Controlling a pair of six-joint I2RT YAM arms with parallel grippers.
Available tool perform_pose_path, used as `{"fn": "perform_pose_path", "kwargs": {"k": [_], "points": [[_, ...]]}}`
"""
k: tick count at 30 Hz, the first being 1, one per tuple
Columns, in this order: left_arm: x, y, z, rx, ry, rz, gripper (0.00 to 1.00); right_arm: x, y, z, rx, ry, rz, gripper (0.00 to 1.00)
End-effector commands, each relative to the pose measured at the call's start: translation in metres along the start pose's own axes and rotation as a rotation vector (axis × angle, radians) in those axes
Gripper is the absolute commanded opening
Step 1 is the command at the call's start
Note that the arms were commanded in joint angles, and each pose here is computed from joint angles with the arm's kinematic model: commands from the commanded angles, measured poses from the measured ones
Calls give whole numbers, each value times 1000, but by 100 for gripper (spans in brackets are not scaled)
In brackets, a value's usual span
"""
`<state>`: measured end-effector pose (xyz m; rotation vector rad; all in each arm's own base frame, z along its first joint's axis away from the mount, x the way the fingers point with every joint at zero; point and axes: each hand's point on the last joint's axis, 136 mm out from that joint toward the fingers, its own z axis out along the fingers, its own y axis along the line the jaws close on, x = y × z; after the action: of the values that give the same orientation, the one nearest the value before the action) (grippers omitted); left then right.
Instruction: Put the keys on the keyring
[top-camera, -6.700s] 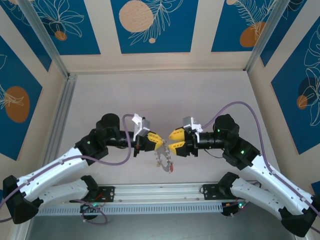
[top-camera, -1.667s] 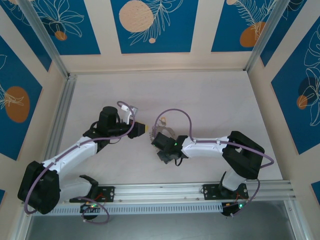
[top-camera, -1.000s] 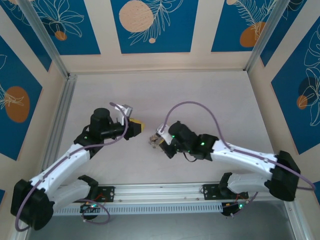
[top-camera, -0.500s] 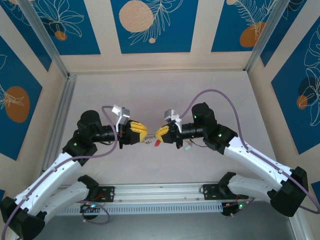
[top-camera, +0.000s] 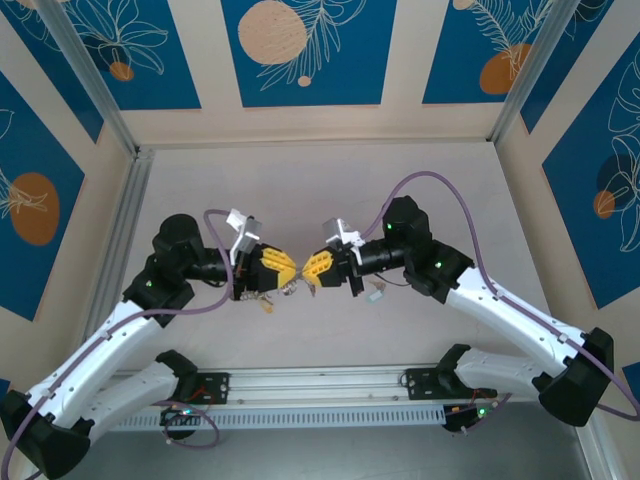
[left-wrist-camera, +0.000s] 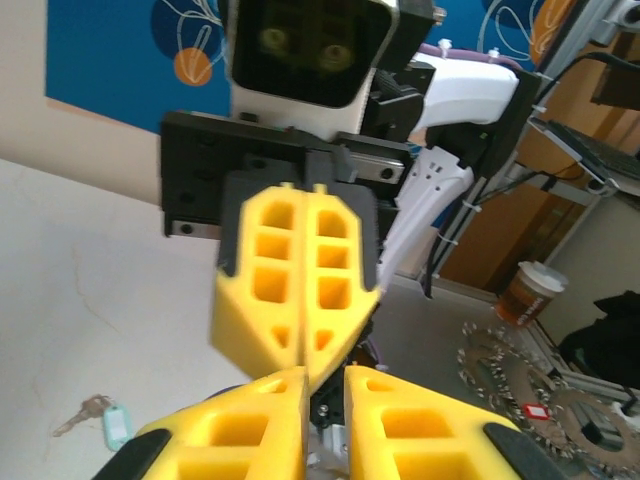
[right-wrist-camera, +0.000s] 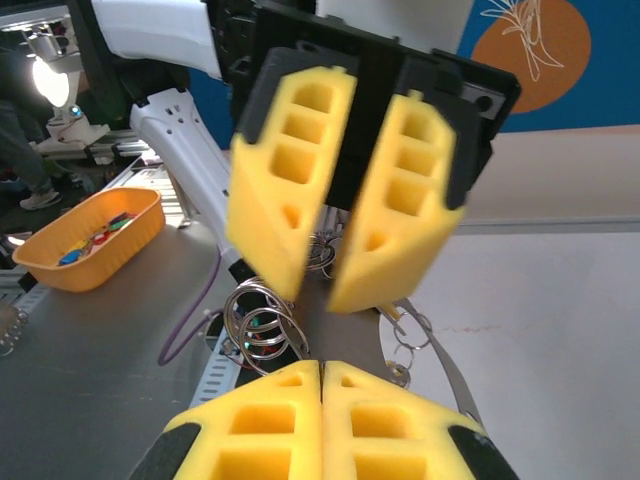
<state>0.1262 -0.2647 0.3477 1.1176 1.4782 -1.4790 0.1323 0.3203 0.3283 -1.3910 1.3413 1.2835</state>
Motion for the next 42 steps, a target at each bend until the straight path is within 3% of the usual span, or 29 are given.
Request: {"fn": "perform_pose_path", "kwargs": {"k": [1, 8, 17, 22, 29, 42], "points": [[-4, -16, 3, 76, 12, 22, 15, -15, -7, -2, 54, -19, -57, 0], [6, -13, 9, 72, 31, -16, 8, -24, -17, -7, 134, -60, -88, 0], [14, -17, 19, 89, 51, -51, 7, -33, -36, -21, 293, -87, -92, 0], [14, -18, 18, 55, 58, -29, 5, -29, -19, -19, 248, -64, -124, 0], [-4, -34, -4, -57, 87, 121, 0, -27, 22, -18, 82, -64, -175, 0], [-15, -37, 6, 20, 68, 140, 5, -32, 35, -15, 10, -73, -182, 0]]}}
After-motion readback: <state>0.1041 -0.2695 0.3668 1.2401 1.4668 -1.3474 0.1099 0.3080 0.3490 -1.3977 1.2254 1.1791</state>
